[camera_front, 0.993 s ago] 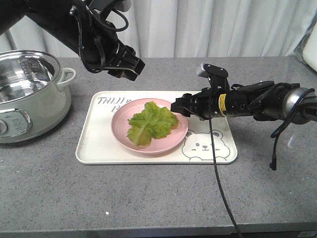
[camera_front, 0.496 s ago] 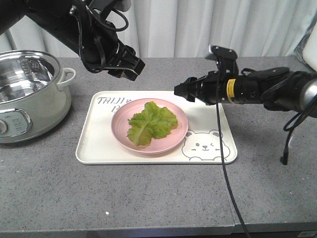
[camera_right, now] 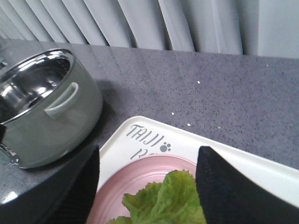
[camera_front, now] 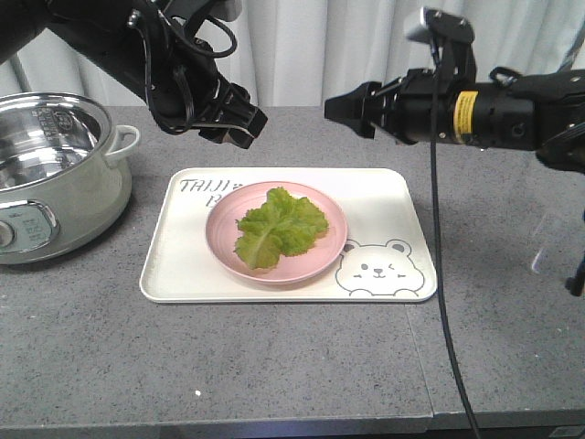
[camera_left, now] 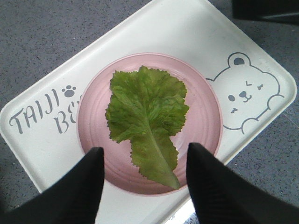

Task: Transfer vegetables to tray and serve
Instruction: 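Raise the right gripper up and away from the plate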

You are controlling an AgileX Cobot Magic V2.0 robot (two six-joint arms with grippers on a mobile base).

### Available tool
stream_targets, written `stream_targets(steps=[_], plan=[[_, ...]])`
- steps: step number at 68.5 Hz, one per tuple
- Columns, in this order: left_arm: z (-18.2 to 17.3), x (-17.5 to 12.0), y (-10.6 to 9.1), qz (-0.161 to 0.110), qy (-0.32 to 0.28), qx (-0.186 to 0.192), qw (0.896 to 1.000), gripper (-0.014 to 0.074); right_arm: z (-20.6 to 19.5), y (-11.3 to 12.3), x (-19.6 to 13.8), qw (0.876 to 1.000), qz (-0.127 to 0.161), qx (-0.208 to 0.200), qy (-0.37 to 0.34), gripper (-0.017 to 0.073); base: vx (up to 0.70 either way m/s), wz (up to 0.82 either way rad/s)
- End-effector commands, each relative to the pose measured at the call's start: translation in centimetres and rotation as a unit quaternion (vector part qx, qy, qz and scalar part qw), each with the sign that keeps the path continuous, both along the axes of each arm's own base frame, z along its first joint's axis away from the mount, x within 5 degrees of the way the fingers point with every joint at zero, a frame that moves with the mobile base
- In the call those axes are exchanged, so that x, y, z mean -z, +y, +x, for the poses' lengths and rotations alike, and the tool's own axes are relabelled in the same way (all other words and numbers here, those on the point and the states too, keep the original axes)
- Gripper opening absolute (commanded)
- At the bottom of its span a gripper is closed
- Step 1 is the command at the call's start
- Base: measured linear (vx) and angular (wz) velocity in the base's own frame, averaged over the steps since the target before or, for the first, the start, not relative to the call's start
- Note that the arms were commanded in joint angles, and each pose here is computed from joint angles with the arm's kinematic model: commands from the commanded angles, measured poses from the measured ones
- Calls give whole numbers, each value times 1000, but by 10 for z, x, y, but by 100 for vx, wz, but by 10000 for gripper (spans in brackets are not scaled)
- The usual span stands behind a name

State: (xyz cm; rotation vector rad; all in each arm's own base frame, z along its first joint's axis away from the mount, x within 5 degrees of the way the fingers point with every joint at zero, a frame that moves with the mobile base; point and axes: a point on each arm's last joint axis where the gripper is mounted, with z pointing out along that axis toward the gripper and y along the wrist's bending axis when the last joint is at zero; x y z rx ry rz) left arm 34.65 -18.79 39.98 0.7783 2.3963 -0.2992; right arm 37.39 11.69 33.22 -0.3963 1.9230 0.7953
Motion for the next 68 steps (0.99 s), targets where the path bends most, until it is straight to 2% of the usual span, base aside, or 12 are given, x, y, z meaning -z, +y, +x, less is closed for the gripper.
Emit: stream_targets(steps=[1, 13, 16, 27, 29, 32, 35, 54, 61, 68], plan=[[-11, -26, 3, -33, -43, -3, 998, 376, -15, -8, -42, 998, 10, 11, -61, 447, 0, 0], [-11, -27, 3, -33, -44, -3, 998, 376, -23, -14, -61, 993, 32, 14, -109, 447, 0, 0], [-11, -27, 3, -33, -44, -3, 998, 376, -23, -14, -67, 990, 49, 16, -131, 447, 0, 0], [-11, -27, 3, -33, -44, -3, 998, 376, -24, -14, -73, 974, 82, 16, -208, 444, 0, 0], [-11, -27, 3, -33, -44, -3, 998, 376, -24, -14, -74, 971, 76, 19, -225, 444, 0, 0], [-11, -27, 3, -33, -44, -3, 998, 376, -25, -15, -73, 966, 46, 16, -252, 444, 0, 0], [-11, -27, 3, -33, -44, -3, 998, 376, -25, -15, -73, 965, 35, 14, -258, 444, 0, 0], [-11, -27, 3, -33, -44, -3, 998, 376, -23, -19, -74, 967, 27, 43, -251, 444, 0, 0], [-11, -27, 3, -33, -44, -3, 998, 376, -23, -21, -76, 961, 15, 53, -270, 444, 0, 0], [-11, -27, 3, -33, -44, -3, 998, 376, -21, -24, -80, 954, 23, 75, -291, 444, 0, 0]])
